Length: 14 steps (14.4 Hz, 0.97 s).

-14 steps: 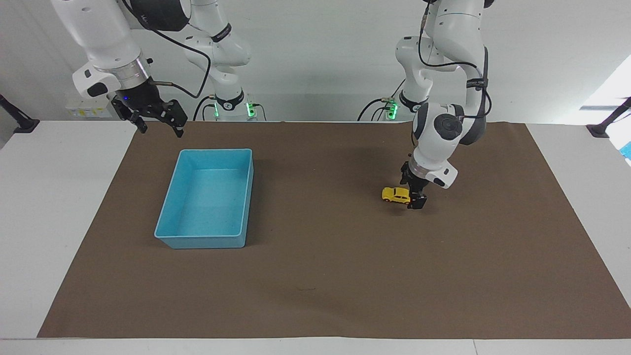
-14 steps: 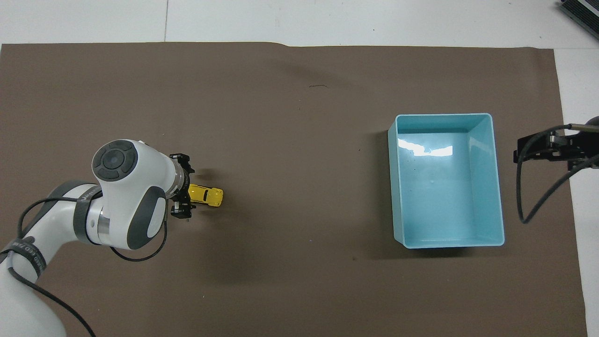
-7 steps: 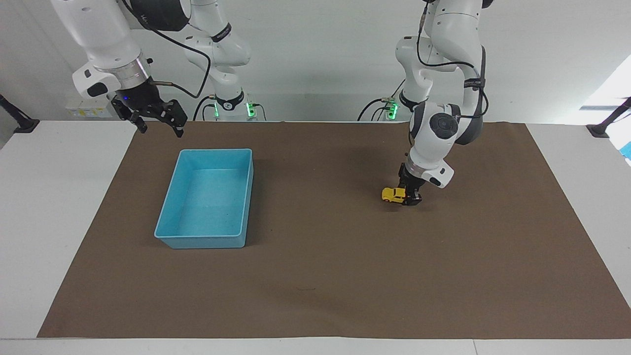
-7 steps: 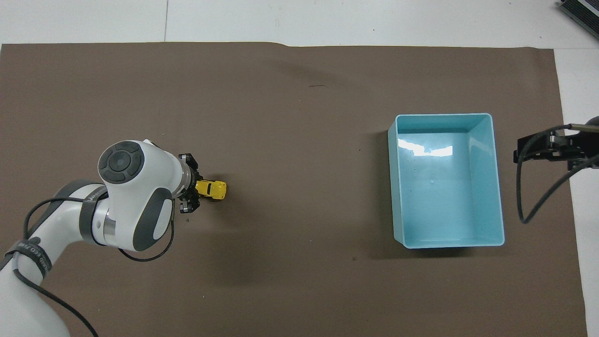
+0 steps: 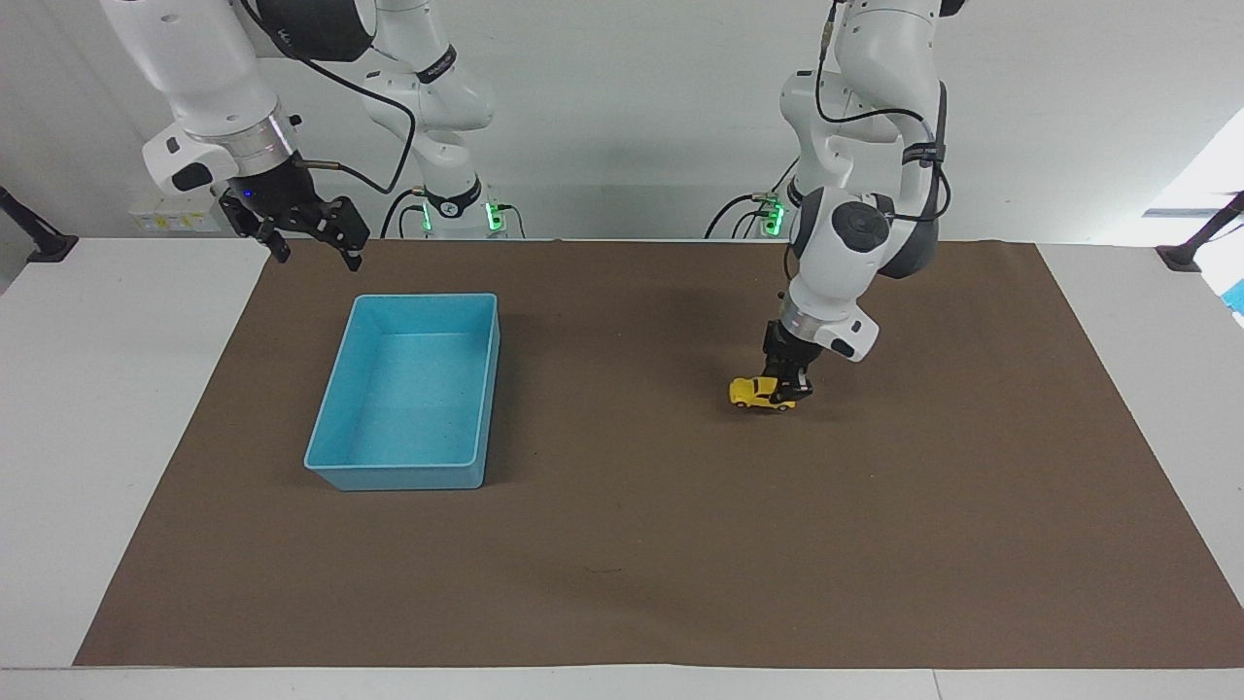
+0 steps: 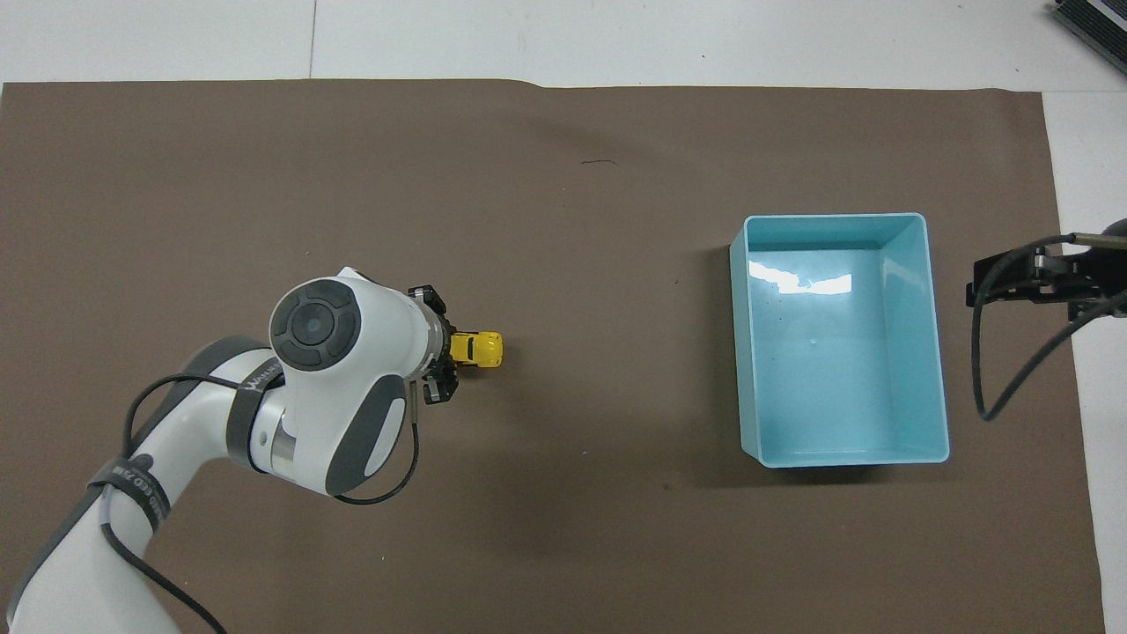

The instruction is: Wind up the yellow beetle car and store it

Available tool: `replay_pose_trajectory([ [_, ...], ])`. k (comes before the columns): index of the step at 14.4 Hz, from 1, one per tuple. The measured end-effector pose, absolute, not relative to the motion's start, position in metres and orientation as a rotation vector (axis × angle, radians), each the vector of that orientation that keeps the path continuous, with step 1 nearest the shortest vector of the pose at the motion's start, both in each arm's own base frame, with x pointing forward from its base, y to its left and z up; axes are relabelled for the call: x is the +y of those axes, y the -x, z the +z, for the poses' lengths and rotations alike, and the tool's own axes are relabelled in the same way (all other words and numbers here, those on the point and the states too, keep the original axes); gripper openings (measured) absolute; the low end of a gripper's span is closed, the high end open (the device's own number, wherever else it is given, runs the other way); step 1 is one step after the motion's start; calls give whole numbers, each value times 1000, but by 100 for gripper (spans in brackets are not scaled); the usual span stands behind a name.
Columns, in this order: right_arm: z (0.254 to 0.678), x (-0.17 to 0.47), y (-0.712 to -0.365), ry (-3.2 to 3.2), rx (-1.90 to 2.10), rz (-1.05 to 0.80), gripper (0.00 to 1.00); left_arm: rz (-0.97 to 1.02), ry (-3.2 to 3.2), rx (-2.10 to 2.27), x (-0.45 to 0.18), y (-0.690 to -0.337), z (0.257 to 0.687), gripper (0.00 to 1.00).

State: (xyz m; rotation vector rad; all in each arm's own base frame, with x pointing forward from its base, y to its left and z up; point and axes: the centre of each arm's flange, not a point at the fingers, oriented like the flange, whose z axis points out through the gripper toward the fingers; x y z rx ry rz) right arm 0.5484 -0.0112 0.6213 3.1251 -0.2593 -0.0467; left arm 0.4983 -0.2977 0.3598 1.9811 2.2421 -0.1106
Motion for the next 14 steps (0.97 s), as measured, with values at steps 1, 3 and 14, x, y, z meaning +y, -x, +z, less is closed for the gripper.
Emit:
replay_pose_trajectory([
  [1,621,-11,-548,-3125,-259,-47,100,-119,-1969,2249,-306,-494,359,44],
  [3,621,-11,-548,-3125,-259,-47,100,-133,-1968,2264,-315,-489,351,44],
  [14,621,-11,-548,-3125,-259,-47,100,-144,-1946,2353,-297,-495,317,44],
])
